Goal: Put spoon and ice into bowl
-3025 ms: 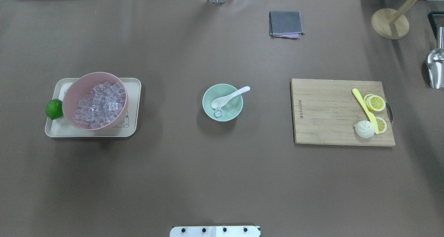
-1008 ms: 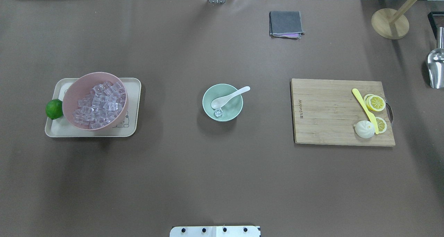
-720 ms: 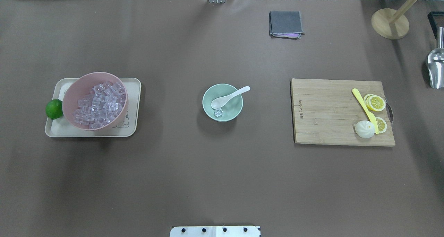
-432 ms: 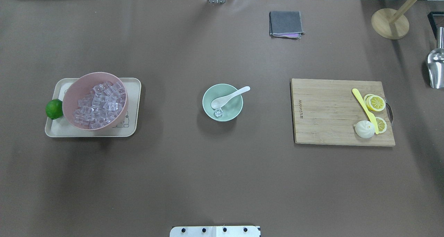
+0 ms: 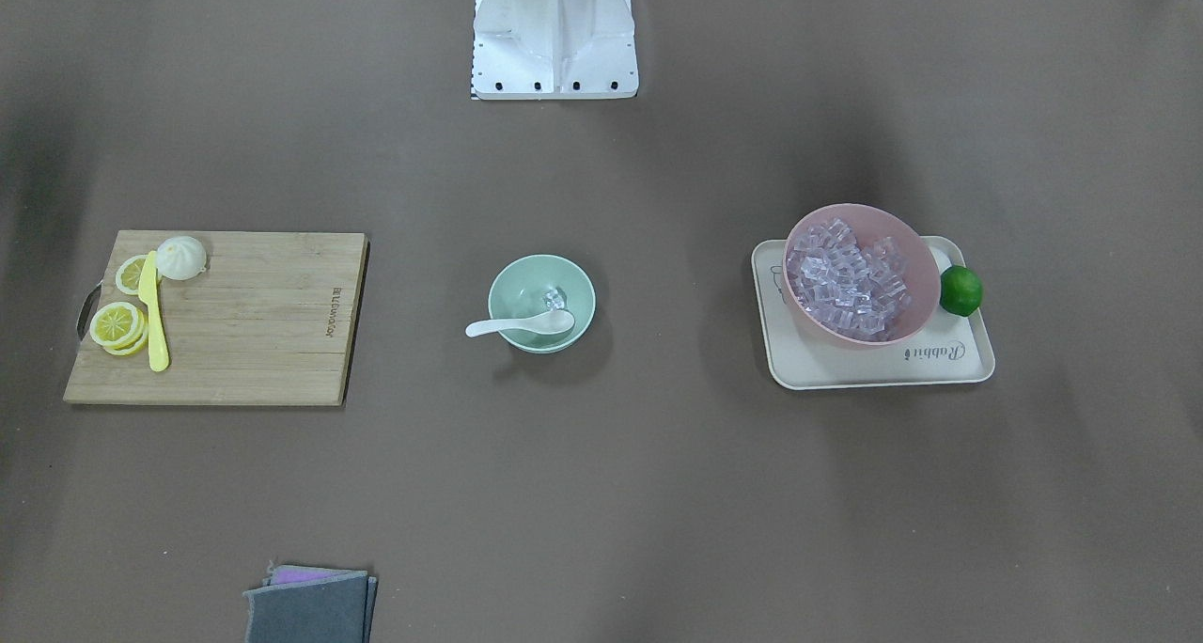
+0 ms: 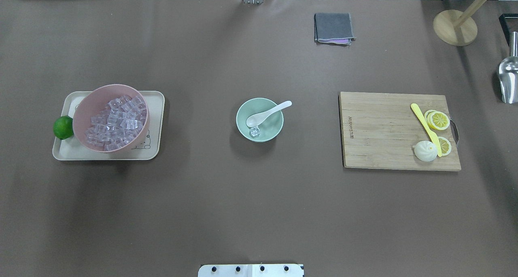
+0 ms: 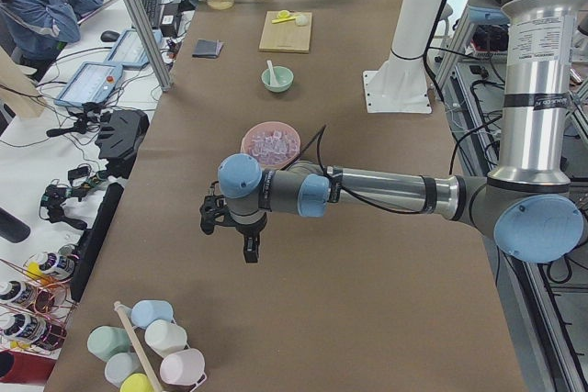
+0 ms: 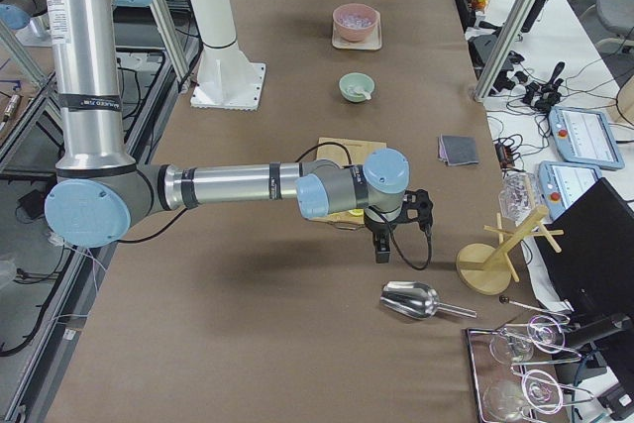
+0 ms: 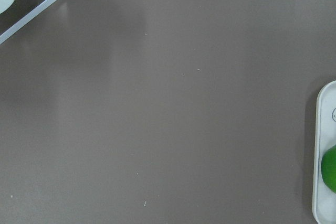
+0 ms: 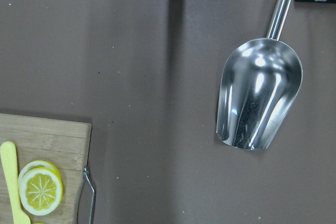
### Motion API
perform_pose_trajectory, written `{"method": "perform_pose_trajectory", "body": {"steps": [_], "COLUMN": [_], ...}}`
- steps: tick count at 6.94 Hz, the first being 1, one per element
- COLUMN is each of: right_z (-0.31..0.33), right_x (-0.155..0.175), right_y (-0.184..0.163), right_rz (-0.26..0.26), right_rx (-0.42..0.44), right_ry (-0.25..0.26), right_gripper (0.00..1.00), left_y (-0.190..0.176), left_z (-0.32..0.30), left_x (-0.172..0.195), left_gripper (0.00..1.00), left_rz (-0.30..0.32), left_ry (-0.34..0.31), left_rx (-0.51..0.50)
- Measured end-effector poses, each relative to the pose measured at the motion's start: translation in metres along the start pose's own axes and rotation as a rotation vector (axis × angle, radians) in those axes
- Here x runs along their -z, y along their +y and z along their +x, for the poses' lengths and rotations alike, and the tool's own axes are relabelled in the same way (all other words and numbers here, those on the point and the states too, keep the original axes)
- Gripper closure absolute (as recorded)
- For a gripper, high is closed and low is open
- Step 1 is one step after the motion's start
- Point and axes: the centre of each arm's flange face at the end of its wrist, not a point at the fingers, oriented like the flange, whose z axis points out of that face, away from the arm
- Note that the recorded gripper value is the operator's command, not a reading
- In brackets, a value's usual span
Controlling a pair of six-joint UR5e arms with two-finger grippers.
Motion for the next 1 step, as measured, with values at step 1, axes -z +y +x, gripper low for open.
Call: {"method": "perform_pose_trajectory", "body": {"steps": [1], "right_z": [0.0041], "right_x": [0.0003], "right_y": [0.0032], "right_rz": [-0.001], "right_rx": [-0.008], "right_ry": [0.001], "right_gripper": [0.00], "left_y": [0.0003], "left_z": [-0.0012], "left_x": [0.0000], "left_gripper": [0.02], "left_rz": [0.000], "left_ry": [0.000], "left_rx": [0.002]}}
